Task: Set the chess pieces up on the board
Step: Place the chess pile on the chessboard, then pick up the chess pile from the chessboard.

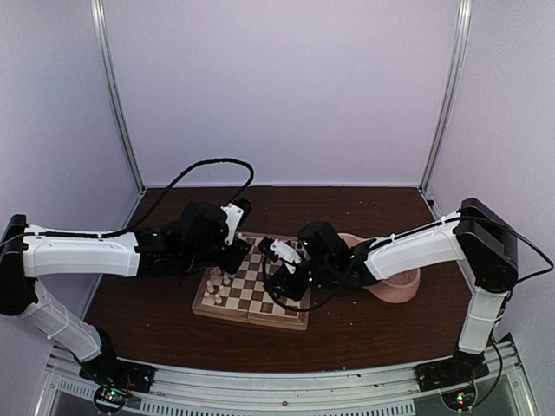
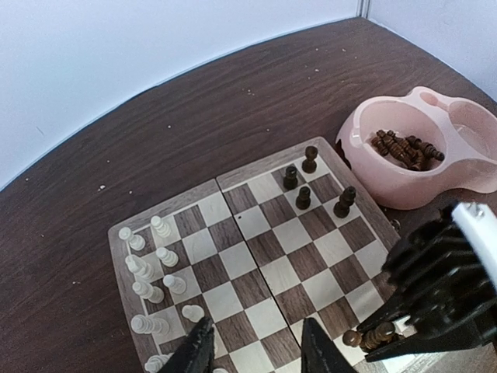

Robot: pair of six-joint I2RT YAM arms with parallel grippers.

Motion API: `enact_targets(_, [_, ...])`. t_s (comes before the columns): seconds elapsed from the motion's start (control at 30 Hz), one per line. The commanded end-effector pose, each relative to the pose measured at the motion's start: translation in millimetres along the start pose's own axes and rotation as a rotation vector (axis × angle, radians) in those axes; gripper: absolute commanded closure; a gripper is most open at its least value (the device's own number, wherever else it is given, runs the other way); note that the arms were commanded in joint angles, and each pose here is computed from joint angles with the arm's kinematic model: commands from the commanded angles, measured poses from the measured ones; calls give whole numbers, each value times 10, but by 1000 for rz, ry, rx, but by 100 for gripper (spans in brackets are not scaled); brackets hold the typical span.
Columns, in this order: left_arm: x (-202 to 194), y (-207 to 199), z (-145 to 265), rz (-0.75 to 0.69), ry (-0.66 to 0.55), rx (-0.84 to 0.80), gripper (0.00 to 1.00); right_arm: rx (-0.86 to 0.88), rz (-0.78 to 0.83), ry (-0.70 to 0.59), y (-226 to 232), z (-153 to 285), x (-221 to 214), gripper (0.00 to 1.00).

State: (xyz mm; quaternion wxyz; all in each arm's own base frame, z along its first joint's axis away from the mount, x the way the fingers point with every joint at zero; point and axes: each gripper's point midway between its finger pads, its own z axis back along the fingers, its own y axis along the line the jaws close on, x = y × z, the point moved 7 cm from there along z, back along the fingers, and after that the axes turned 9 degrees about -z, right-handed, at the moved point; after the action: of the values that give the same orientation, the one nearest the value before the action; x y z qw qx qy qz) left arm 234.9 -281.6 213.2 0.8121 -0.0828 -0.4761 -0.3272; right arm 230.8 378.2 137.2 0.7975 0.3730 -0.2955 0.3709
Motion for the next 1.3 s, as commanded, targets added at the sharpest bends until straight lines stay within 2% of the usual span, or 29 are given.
enact_targets(0.0, [63,25,27,29,-26,26,61,-102,43,95,-76,-116,-115,82])
enact_targets(0.2, [41,100,41,75,-15,80,61,-157,81,133,-110,-201,-171,81])
enact_targets(0.33, [16,149,64,114,-25,82,61,-180,100,128,-112,-217,-149,68])
enact_targets(0.4, [4,174,68,128,-26,75,61,-191,101,132,-114,-203,-151,66])
enact_targets(0.7, [15,191,90,133,-32,67,61,-192,100,101,-48,-61,-84,64])
enact_targets(1.0, [12,171,78,126,-28,51,61,-201,101,82,-23,54,-59,57])
enact_targets(1.17, [16,166,76,124,-25,45,61,-194,112,76,6,110,-45,60])
enact_targets(1.27, [18,163,81,120,-27,43,61,-189,120,130,-5,78,-98,61])
